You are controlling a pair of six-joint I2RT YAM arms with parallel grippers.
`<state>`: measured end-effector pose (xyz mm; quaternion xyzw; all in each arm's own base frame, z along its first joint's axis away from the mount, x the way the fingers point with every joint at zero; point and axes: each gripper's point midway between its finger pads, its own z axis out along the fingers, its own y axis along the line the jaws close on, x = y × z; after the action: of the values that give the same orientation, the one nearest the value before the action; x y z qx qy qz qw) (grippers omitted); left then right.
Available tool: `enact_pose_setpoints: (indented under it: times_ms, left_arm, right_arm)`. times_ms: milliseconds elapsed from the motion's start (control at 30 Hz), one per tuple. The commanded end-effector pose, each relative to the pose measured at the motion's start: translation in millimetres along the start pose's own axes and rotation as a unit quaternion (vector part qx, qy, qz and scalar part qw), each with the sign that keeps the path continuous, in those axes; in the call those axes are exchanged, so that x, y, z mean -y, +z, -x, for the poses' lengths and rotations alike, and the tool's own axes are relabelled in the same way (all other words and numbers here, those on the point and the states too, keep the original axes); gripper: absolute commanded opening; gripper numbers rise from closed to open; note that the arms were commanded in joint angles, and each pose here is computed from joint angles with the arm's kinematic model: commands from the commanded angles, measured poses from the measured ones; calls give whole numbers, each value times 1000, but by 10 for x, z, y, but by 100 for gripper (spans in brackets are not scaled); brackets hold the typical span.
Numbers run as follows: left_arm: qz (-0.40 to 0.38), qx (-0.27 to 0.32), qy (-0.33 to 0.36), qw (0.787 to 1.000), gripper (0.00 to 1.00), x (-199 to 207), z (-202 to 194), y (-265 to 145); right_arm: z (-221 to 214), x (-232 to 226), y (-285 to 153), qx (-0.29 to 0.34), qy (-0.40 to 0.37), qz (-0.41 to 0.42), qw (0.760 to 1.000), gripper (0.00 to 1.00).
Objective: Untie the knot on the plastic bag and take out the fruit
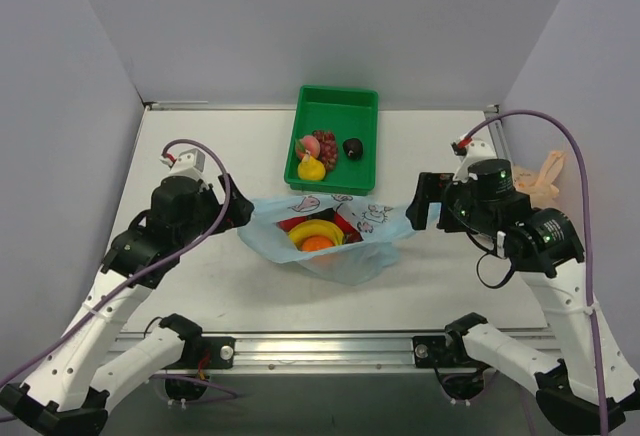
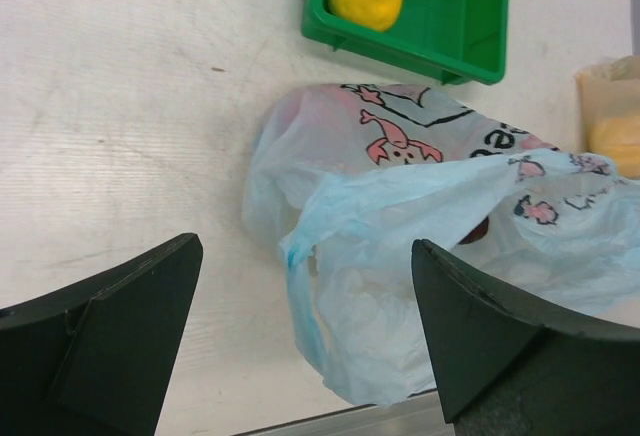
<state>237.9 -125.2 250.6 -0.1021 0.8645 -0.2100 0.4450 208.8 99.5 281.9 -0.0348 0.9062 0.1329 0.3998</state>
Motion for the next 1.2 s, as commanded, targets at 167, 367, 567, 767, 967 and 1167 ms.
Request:
enact_pose_setpoints:
  times_ms: [167, 367, 567, 767, 967, 1167]
  left_arm:
    - [37, 41, 79, 995, 97, 97, 385, -284]
    - [-2, 17, 135, 991, 97, 658, 116, -234]
    - [23, -15, 191, 981, 97, 859, -346, 29]
    - [87, -28, 196, 976, 97, 533, -768, 449]
    - [111, -66, 148, 981, 98, 84, -1175, 773]
    - [120, -76, 112, 983, 98, -145, -1243, 874]
  right_arm:
    - [172, -163, -38, -4, -90, -42, 995, 96]
    - [-40, -551, 341, -54, -115, -22, 992, 94]
    - [-375, -525, 772, -92, -88, -50, 991, 93]
    - [-842, -433, 1139, -147, -45, -45, 987, 100]
    - [-1258, -229, 1387, -179, 30, -26, 983, 99]
    - [-1355, -241, 1454, -179, 54, 24, 982, 73]
